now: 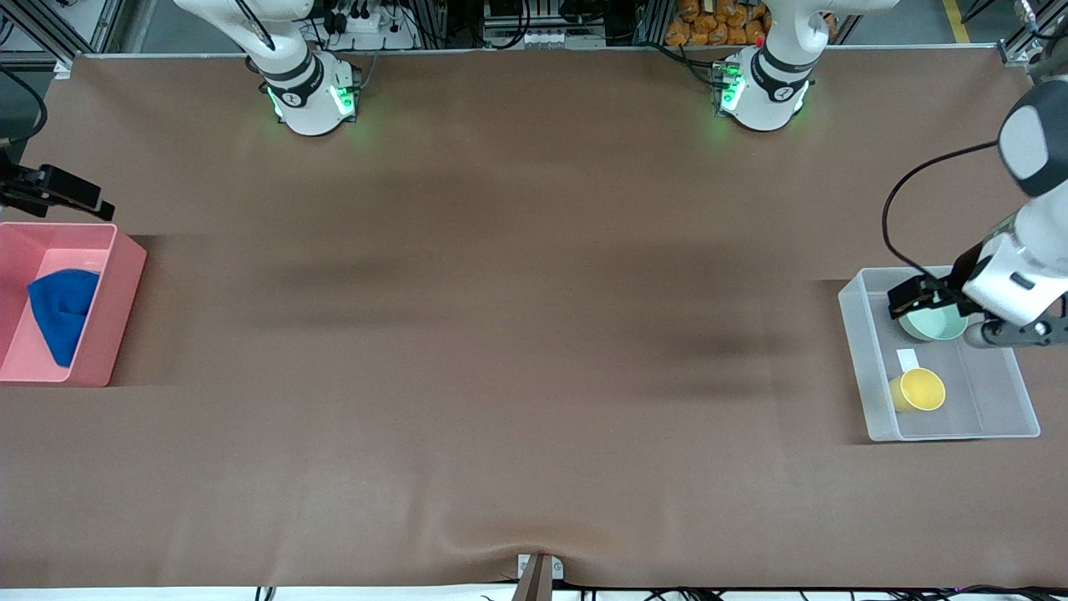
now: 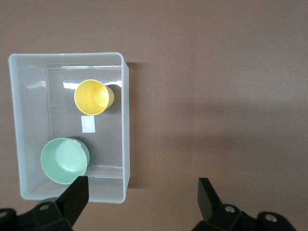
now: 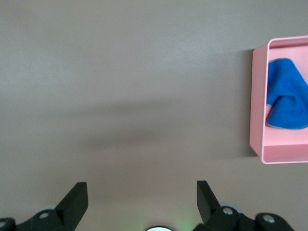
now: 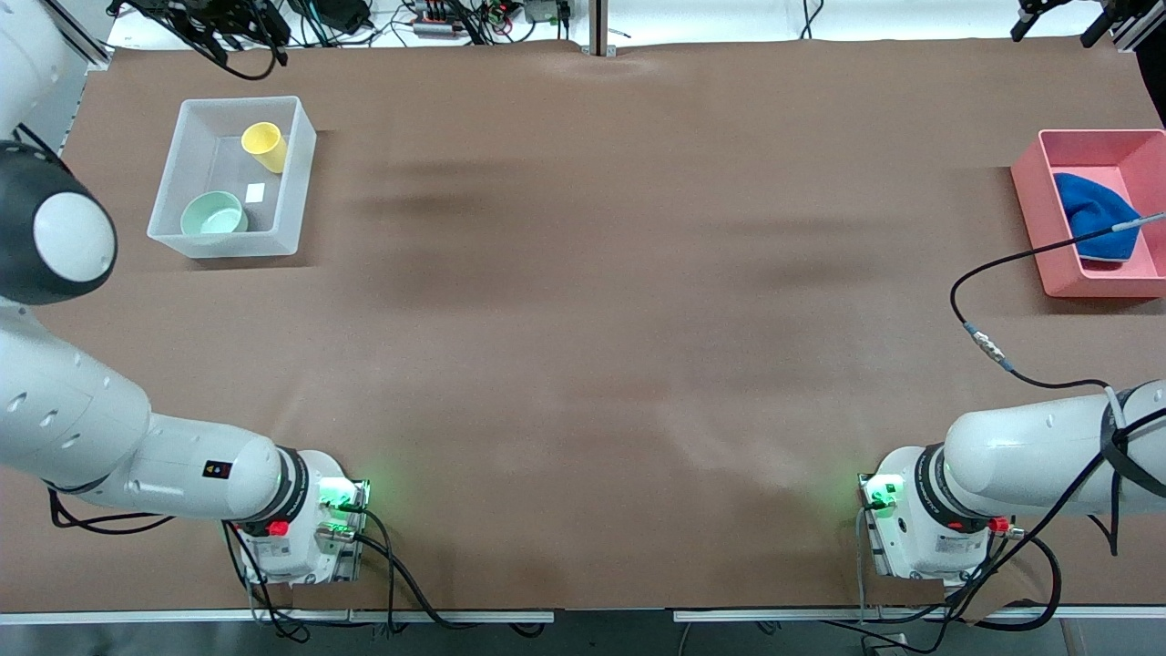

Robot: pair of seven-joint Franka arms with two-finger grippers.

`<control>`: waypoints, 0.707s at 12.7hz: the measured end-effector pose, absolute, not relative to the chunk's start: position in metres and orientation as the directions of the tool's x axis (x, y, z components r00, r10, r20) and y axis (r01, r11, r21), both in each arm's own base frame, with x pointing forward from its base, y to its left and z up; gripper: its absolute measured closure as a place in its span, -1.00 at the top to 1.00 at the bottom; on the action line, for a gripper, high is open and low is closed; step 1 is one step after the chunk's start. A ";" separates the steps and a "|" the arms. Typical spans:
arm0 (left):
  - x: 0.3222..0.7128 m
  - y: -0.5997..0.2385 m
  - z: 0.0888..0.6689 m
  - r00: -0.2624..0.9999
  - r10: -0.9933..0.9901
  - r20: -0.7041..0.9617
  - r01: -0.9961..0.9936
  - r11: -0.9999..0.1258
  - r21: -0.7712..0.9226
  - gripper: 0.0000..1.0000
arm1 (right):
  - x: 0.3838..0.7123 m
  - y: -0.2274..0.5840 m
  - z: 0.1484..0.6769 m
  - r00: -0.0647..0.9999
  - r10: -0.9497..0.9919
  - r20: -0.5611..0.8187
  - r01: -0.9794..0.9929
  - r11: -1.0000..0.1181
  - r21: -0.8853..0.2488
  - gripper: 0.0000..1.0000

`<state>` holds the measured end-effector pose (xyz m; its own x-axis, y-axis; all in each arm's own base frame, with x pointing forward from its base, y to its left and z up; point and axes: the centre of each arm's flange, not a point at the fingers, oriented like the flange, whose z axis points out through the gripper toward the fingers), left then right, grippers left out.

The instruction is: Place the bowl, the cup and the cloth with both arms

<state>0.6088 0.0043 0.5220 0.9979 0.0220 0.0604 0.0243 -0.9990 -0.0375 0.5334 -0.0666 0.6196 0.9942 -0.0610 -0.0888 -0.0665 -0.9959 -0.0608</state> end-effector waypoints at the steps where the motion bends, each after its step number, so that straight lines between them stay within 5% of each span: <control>1: 0.603 0.007 0.536 0.997 0.024 0.073 0.026 -0.999 -0.034 1.00 | 0.533 -0.067 0.621 0.995 -0.050 -0.086 -0.054 -0.997 -0.054 1.00; 9: 0.571 0.030 0.625 0.998 -0.003 0.066 -0.001 -1.000 -0.027 1.00 | 0.534 -0.058 0.622 0.996 -0.018 -0.085 -0.017 -1.000 0.011 1.00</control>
